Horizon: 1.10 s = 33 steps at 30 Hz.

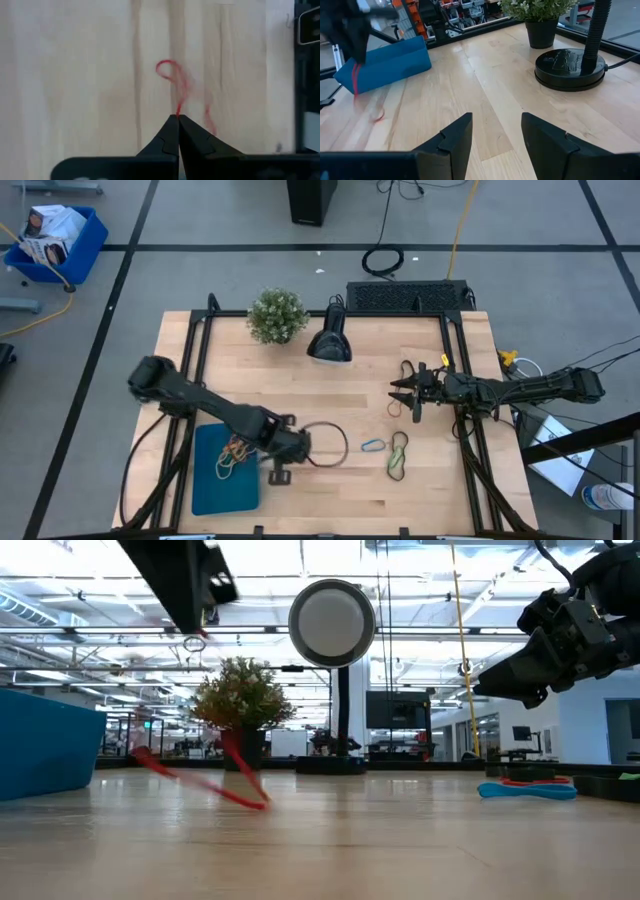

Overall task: Pick and place rubber bands into bin
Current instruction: Put the bottom red rubber band into the blue bin

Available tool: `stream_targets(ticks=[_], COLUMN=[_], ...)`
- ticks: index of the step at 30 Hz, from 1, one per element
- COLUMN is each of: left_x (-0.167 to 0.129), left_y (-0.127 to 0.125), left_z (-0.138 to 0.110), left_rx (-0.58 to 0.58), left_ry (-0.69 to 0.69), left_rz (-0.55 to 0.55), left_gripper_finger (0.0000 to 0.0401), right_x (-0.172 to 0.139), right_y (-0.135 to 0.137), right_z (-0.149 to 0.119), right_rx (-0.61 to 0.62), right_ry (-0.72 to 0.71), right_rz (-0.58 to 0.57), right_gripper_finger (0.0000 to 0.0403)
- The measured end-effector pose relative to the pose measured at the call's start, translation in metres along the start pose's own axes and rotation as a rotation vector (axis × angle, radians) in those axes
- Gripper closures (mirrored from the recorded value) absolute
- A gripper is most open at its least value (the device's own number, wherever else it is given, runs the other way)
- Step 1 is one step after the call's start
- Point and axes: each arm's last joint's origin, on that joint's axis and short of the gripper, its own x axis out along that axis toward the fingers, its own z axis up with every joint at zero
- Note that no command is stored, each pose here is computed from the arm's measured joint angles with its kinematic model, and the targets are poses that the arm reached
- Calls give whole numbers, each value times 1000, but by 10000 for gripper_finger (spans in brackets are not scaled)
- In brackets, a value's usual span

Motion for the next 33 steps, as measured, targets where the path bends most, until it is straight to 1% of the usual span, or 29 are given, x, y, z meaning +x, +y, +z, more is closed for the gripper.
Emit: stream_targets(ticks=[5,8,13,17,22,24,30,33], left_x=[-46,-68,-95,-108,-113,-112,-94,-78], left_y=[2,4,4,2,-1,-1,0,1], left_z=[-21,-37,-62,-78,-91,-94,-104,-108], left_rx=[-119,-199,-334,-446,-525,-539,-522,-507], left_ry=[29,71,170,251,291,305,338,350], left_rz=[-1,11,14,21,114,138,189,174], left_gripper_finger=[398,396,396,398,395,397,393,397], right_x=[0,0,0,0,0,0,0,0], right_y=[0,0,0,0,0,0,0,0], right_z=[1,1,1,1,1,1,1,1], right_rx=[1,1,2,3,3,3,3,3], right_ry=[-6,-7,-12,-14,-15,-15,-14,-14], right_rz=[0,1,1,2,2,2,2,2], right_gripper_finger=[238,238,238,238,238,238,238,238])
